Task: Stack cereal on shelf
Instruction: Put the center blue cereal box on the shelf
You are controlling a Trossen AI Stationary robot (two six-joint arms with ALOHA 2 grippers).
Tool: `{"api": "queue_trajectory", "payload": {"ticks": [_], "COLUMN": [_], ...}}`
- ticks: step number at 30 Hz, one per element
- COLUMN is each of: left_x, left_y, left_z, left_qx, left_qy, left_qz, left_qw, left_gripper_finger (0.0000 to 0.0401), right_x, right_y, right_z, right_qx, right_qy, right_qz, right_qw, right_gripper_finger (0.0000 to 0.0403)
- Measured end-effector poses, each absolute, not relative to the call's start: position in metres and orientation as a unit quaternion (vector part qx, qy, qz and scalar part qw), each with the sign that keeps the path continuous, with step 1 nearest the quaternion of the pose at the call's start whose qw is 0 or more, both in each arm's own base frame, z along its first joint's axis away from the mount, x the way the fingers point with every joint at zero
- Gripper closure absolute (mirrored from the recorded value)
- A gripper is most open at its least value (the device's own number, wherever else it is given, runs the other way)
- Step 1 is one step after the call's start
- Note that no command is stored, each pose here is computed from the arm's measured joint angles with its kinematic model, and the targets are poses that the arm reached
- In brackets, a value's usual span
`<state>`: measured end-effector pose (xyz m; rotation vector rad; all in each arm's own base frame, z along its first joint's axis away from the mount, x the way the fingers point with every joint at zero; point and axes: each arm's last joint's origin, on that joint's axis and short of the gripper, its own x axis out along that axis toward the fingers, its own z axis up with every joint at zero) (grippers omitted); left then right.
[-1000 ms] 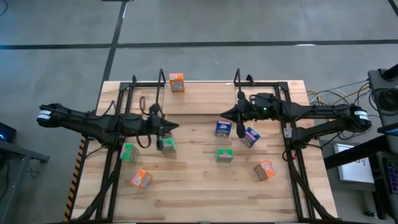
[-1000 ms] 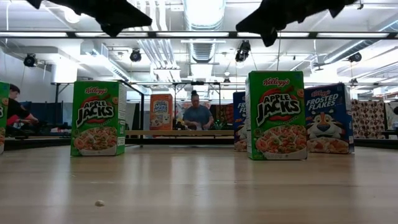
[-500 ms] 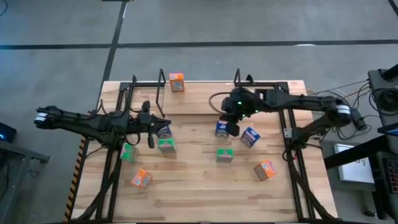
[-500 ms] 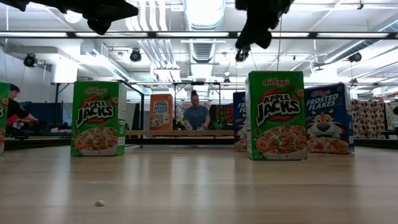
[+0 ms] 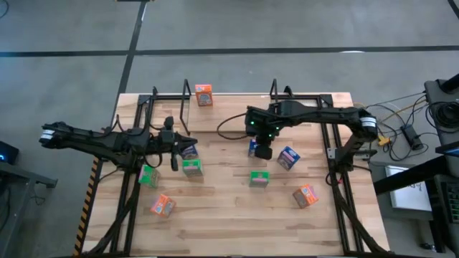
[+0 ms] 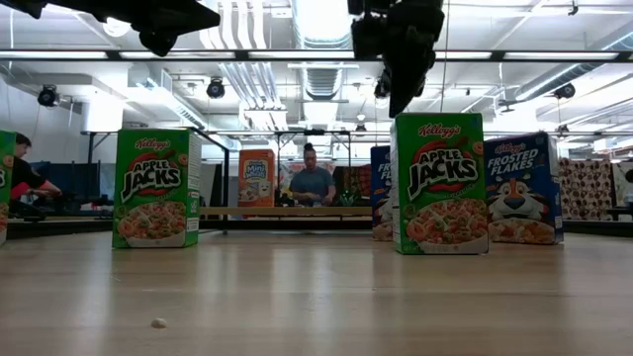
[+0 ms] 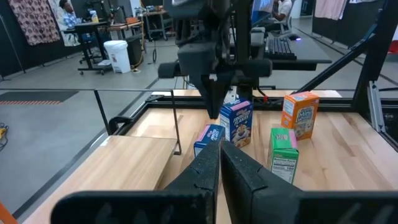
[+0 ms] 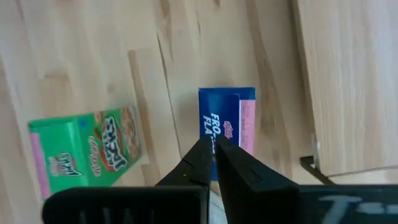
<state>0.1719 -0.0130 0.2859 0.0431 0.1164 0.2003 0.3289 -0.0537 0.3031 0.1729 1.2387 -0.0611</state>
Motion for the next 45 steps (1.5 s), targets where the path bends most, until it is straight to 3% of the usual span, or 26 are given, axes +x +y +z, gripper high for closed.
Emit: {"api": "queue_trajectory", "payload": {"ticks": [5,15,21,26,36,45], "left_x": [0.172,0.173,0.173,0.173,0.173,0.173], "left_y": [-0.013,-0.013,-0.013,-0.013,-0.013,-0.013], "left_z": [0.286,0.285,0.285,0.285,0.285,0.285], "left_qx": [0.021,0.022,0.022,0.022,0.022,0.022], "left_qy": [0.059,0.060,0.061,0.062,0.062,0.062], "left_qz": [0.100,0.100,0.100,0.100,0.100,0.100], "left_qw": [0.993,0.993,0.993,0.993,0.993,0.993], "left_gripper_finger": [0.0401,0.0401,0.0401,0.0401,0.0401,0.0401], "right_x": [0.330,0.332,0.332,0.332,0.334,0.335], "right_y": [-0.054,-0.054,-0.054,-0.052,-0.049,-0.049], "right_z": [0.298,0.291,0.287,0.280,0.261,0.250], "right_qx": [0.059,0.020,0.042,0.049,0.049,0.053], "right_qy": [0.595,0.604,0.603,0.607,0.598,0.593], "right_qz": [-0.012,-0.059,-0.075,-0.079,-0.078,-0.082], "right_qw": [0.802,0.795,0.793,0.789,0.796,0.799], "right_gripper_finger": [0.0344,0.0183,0.0120,0.0109,0.0123,0.0158]}}
